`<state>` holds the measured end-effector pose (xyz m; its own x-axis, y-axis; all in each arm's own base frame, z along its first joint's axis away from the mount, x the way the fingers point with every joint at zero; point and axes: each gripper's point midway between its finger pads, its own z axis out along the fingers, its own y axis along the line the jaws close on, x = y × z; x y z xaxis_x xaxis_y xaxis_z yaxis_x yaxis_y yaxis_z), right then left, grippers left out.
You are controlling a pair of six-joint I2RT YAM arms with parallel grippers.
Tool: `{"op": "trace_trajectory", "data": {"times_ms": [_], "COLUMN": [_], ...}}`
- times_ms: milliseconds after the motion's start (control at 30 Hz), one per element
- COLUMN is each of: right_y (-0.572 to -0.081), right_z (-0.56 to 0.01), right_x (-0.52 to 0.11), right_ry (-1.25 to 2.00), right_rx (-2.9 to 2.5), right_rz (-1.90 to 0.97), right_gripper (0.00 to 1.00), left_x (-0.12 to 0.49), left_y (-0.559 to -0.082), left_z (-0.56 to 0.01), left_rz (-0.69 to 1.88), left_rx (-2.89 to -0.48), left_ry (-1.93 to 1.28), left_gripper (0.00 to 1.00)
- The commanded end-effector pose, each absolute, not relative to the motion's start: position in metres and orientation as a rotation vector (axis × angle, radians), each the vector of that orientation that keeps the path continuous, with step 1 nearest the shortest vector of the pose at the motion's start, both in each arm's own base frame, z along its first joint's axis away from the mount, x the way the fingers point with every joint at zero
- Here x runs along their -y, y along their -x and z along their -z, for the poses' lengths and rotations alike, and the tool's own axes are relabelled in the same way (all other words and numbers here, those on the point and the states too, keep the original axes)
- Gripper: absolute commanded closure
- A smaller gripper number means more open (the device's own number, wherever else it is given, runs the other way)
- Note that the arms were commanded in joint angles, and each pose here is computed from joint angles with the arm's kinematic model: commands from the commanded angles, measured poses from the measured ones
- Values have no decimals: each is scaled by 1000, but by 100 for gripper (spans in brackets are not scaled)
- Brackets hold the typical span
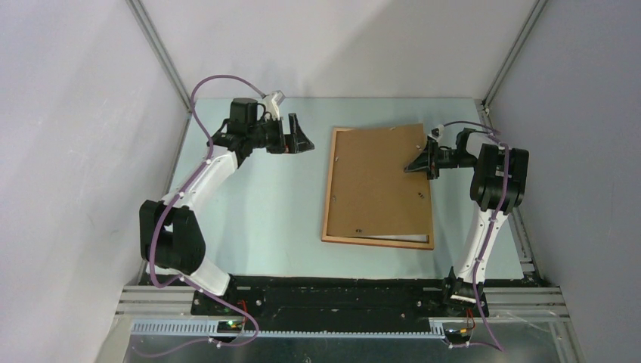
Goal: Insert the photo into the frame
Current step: Place the photo frame item in the photo frame.
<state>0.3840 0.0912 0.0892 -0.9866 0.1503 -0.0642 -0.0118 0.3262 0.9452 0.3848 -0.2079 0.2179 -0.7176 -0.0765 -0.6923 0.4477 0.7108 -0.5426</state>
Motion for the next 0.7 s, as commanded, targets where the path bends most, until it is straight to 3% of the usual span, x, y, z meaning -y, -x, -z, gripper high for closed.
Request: {"op": "trace_trajectory", "data": {"times_ms": [0, 100, 200, 667], "right_y": [-391, -392, -393, -396], "right_z": [-90, -88, -83, -76], "right_x": [-93, -92, -91, -89], "right_ry": [-100, -99, -102, -41], "right_rx": [-2453, -2477, -2523, -2650], "right_rz": [-1678, -1631, -1562, -1248], "right_gripper": [61, 48, 41, 26], "left_x": [206, 207, 207, 218], "left_y": [-388, -388, -388, -396], "left_z": [-221, -221, -221, -199], "left_rz": [917, 917, 917, 872], "left_rx": [-2171, -2173, -2173, -2226], "left_ry": [-295, -294, -291, -291], "left_gripper": [2, 2, 2, 2]}}
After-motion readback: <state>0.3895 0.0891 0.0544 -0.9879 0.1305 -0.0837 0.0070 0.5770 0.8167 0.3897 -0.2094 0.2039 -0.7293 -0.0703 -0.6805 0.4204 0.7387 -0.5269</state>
